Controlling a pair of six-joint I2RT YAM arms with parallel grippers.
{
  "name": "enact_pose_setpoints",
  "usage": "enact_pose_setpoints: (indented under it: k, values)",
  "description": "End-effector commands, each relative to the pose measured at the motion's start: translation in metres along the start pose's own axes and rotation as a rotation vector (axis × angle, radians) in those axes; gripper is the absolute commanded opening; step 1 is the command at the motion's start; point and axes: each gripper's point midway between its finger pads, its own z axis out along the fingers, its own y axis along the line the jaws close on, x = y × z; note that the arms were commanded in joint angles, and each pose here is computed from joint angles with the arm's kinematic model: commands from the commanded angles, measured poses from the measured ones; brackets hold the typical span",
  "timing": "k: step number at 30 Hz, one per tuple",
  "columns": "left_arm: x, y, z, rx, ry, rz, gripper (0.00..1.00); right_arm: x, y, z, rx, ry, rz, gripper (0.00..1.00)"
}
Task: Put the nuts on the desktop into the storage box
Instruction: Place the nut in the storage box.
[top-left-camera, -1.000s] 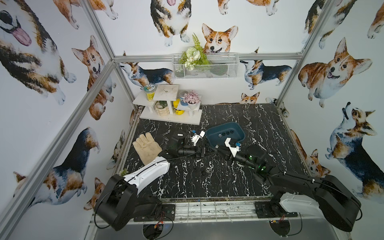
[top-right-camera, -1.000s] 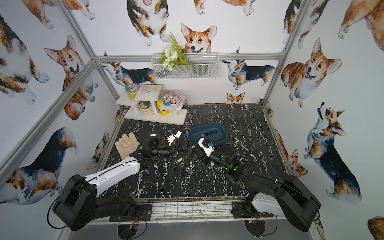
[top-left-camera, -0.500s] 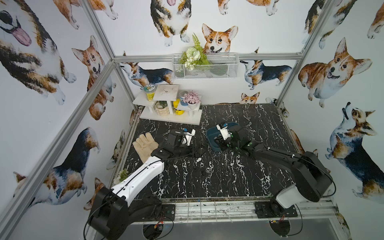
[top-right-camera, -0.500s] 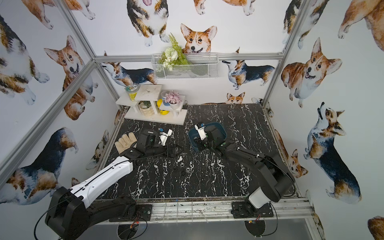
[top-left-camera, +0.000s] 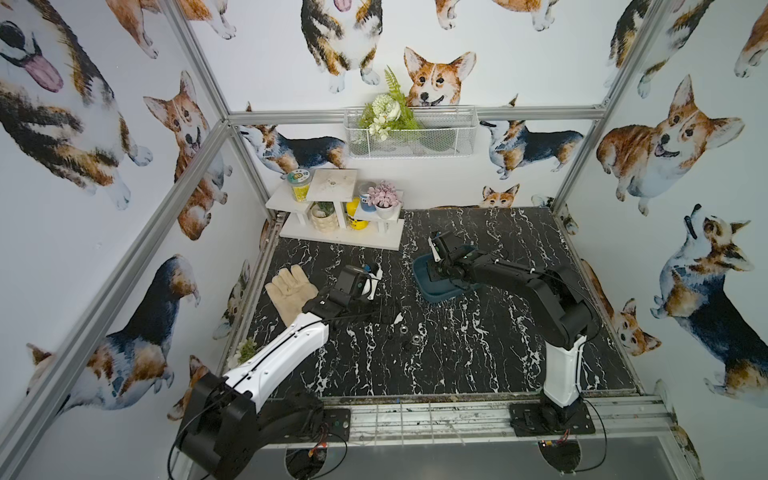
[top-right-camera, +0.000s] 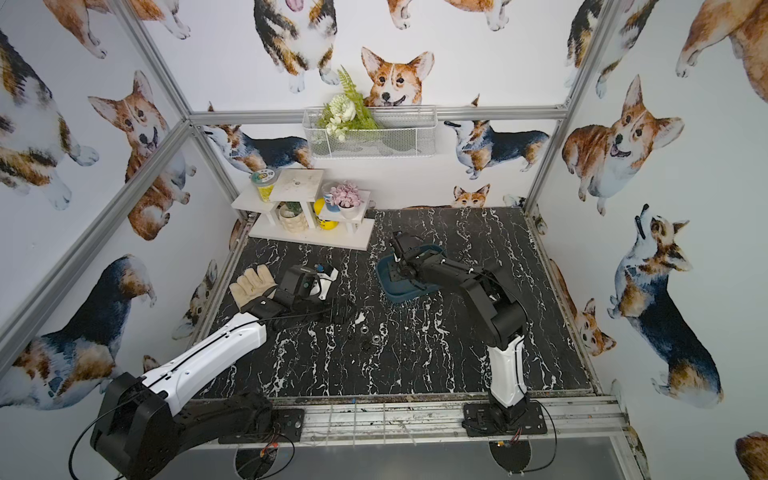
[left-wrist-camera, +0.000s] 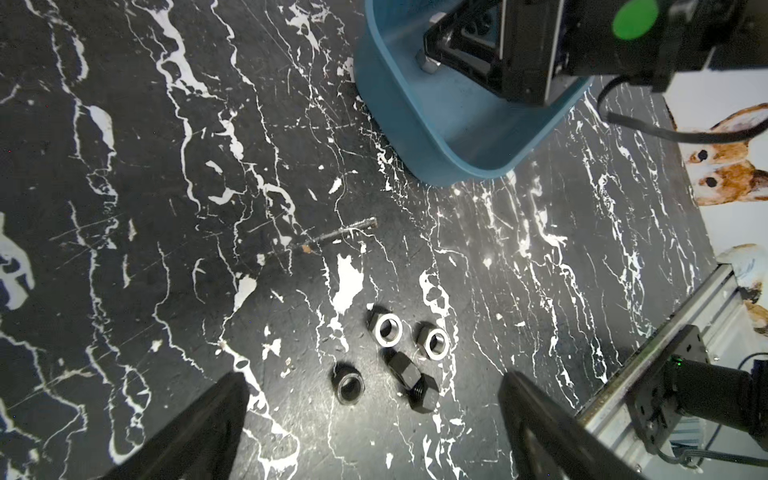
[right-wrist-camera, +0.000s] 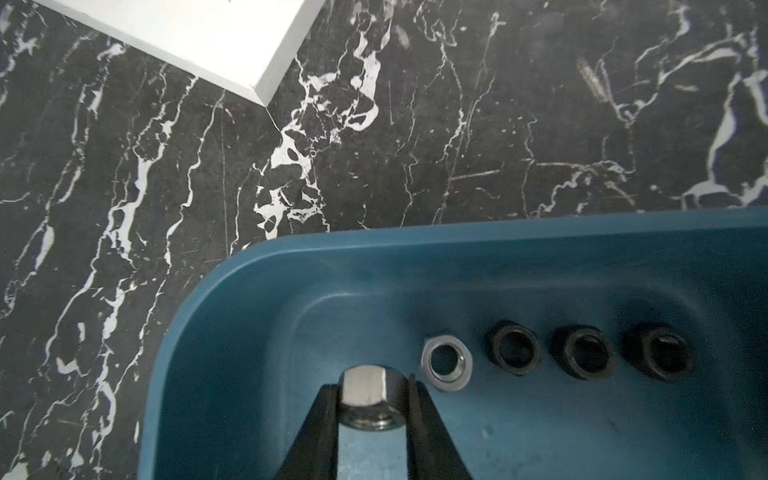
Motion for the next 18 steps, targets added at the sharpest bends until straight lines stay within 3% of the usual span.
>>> enact_pose_setpoints:
  k: [1, 9, 14, 18]
  values:
    - [0.004, 0.007, 0.002, -0.032, 0.012, 0.007, 1.00, 0.009, -0.007, 0.008, 0.050, 0.061, 0.027, 0.23]
    - [0.007, 0.008, 0.006, -0.031, 0.030, 0.007, 1.00, 0.014, -0.009, 0.029, 0.070, 0.087, 0.020, 0.26]
    - [0.009, 0.006, 0.007, -0.019, 0.035, -0.003, 1.00, 0.012, -0.007, 0.032, 0.065, 0.079, 0.003, 0.39]
    - [0.008, 0.007, 0.007, -0.022, 0.025, -0.023, 1.00, 0.004, -0.004, 0.025, 0.050, 0.052, -0.003, 0.45]
